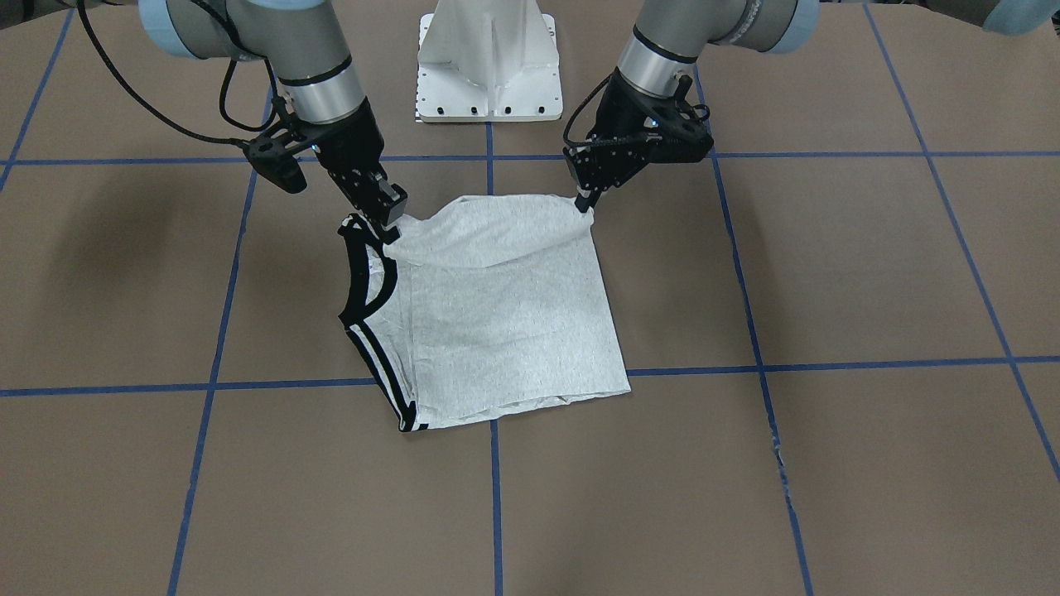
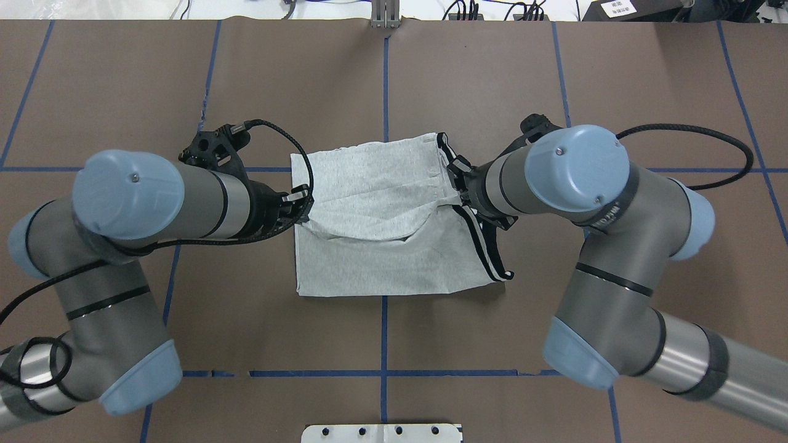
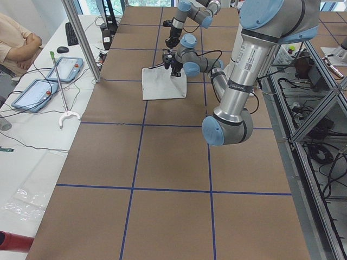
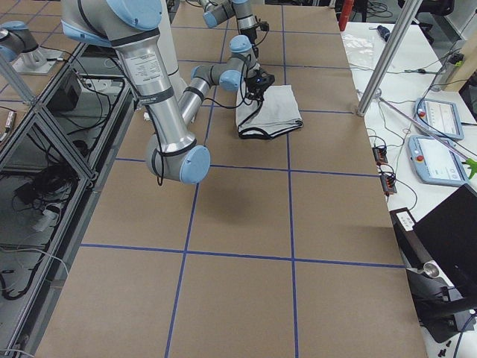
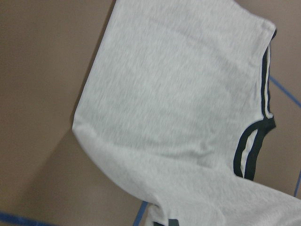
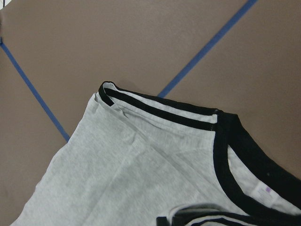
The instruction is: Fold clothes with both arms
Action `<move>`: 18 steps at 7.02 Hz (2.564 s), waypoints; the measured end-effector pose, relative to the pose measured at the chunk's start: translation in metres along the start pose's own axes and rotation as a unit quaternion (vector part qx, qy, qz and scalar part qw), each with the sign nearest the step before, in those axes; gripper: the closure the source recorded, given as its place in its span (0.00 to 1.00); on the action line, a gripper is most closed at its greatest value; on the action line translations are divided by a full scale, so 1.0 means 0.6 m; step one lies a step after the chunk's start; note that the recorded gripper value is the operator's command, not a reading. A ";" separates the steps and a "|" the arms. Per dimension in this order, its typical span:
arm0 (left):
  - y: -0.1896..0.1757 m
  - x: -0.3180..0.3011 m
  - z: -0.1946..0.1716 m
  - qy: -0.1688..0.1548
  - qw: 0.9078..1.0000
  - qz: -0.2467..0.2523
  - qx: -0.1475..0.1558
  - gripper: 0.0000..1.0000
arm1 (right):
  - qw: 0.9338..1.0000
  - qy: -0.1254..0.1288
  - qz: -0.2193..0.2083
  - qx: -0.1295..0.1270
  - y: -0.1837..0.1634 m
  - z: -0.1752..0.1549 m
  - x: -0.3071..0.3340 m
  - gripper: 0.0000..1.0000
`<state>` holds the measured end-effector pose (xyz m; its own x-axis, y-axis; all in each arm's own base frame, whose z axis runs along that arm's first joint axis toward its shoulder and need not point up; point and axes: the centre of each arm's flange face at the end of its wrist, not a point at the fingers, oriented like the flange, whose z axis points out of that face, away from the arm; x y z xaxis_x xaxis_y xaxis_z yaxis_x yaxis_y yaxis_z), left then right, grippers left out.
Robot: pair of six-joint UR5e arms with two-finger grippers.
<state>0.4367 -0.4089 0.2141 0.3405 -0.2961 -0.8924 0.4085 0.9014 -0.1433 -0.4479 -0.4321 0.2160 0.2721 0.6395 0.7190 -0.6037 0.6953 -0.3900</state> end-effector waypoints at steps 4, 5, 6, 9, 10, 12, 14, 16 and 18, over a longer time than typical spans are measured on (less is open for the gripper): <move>-0.150 0.000 0.132 0.001 0.999 0.023 0.048 1.00 | 0.999 0.018 -0.014 0.038 -0.078 0.169 -0.120 1.00; -0.177 -0.007 0.149 -0.002 0.998 0.031 0.056 1.00 | 0.999 0.020 -0.016 0.044 -0.094 0.187 -0.136 1.00; -0.198 -0.017 0.164 -0.001 0.997 0.036 0.061 1.00 | 0.998 0.023 -0.016 0.048 -0.106 0.198 -0.145 0.63; -0.256 -0.044 0.186 -0.004 0.995 0.057 0.081 0.01 | 0.997 0.023 -0.053 0.059 -0.155 0.225 -0.149 0.00; -0.303 -0.065 0.184 -0.011 0.992 0.075 0.097 0.01 | 0.994 0.030 -0.087 0.067 -0.221 0.225 -0.148 0.00; -0.364 -0.093 0.172 -0.023 0.988 0.103 0.115 0.01 | 0.985 0.053 -0.155 0.054 -0.378 0.218 -0.105 0.00; -0.380 -0.098 0.156 -0.016 0.986 0.131 0.102 0.01 | 0.982 0.037 -0.182 0.037 -0.415 0.197 -0.079 0.05; -0.418 -0.128 0.108 -0.010 0.981 0.180 0.076 0.01 | 0.986 0.006 -0.168 0.008 -0.305 0.145 -0.095 1.00; -0.464 -0.169 0.056 -0.008 0.976 0.209 0.065 0.01 | 0.987 -0.010 -0.161 -0.008 -0.124 0.146 -0.128 1.00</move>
<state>0.3172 -0.6404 0.3588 0.5137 0.0838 -0.8539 0.3340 0.8972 0.2890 -0.4898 -0.5617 0.2403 0.4320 0.3786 0.8185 -0.4775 0.8660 -0.1485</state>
